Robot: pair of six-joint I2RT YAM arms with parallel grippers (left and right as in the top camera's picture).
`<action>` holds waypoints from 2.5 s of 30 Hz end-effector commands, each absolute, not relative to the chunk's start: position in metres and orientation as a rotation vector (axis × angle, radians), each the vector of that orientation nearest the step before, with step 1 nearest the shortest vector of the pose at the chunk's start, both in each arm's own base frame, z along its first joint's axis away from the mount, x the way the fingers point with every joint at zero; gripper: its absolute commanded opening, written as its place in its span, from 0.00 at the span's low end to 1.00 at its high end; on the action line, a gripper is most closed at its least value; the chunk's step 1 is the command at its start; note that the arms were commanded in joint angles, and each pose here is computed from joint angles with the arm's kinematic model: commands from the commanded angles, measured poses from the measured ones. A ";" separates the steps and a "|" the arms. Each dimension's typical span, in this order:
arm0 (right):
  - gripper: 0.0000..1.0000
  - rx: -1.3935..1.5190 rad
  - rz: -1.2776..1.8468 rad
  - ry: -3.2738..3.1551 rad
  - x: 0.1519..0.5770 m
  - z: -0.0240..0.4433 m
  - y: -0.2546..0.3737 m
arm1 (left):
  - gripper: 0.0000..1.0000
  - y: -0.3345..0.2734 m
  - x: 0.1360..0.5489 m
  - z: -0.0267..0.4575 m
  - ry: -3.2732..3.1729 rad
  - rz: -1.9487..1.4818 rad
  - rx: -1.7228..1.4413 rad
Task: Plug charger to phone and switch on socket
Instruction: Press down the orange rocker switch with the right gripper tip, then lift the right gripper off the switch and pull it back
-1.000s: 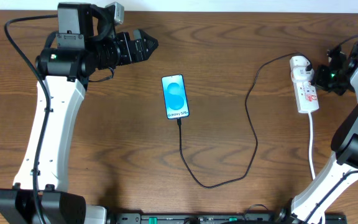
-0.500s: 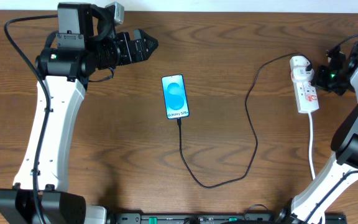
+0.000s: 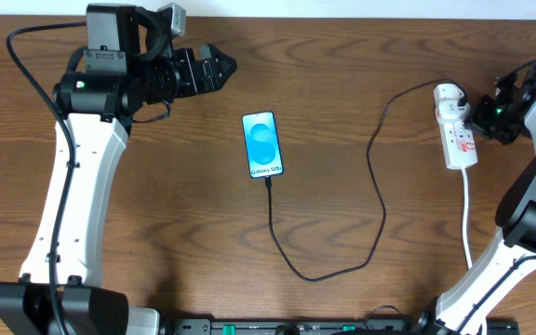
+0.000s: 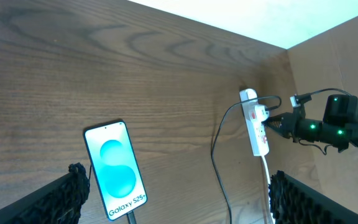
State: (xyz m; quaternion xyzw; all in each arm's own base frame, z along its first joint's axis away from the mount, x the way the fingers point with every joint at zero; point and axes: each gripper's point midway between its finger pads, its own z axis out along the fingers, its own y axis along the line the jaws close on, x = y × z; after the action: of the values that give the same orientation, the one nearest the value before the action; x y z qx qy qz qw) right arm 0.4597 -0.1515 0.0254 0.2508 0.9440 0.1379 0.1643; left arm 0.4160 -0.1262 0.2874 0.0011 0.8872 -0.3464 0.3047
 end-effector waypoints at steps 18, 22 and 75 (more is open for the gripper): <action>0.01 0.972 0.688 2.621 0.471 0.013 -0.104 | 0.93 -0.125 0.416 0.294 2.333 -0.903 0.016; 0.01 1.000 0.677 2.622 0.469 0.012 -0.107 | 0.93 -0.125 0.416 0.294 2.333 -0.903 0.016; 0.01 0.512 0.582 2.496 0.440 0.178 -0.132 | 0.93 -0.125 0.416 0.294 2.333 -0.903 0.016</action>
State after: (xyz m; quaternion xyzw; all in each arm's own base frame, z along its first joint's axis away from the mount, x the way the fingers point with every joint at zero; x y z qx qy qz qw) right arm 0.4360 -0.1471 0.1635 0.2358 0.9144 0.2189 0.2456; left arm 0.4160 -0.1264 0.2874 0.0013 0.8872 -0.3465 0.3046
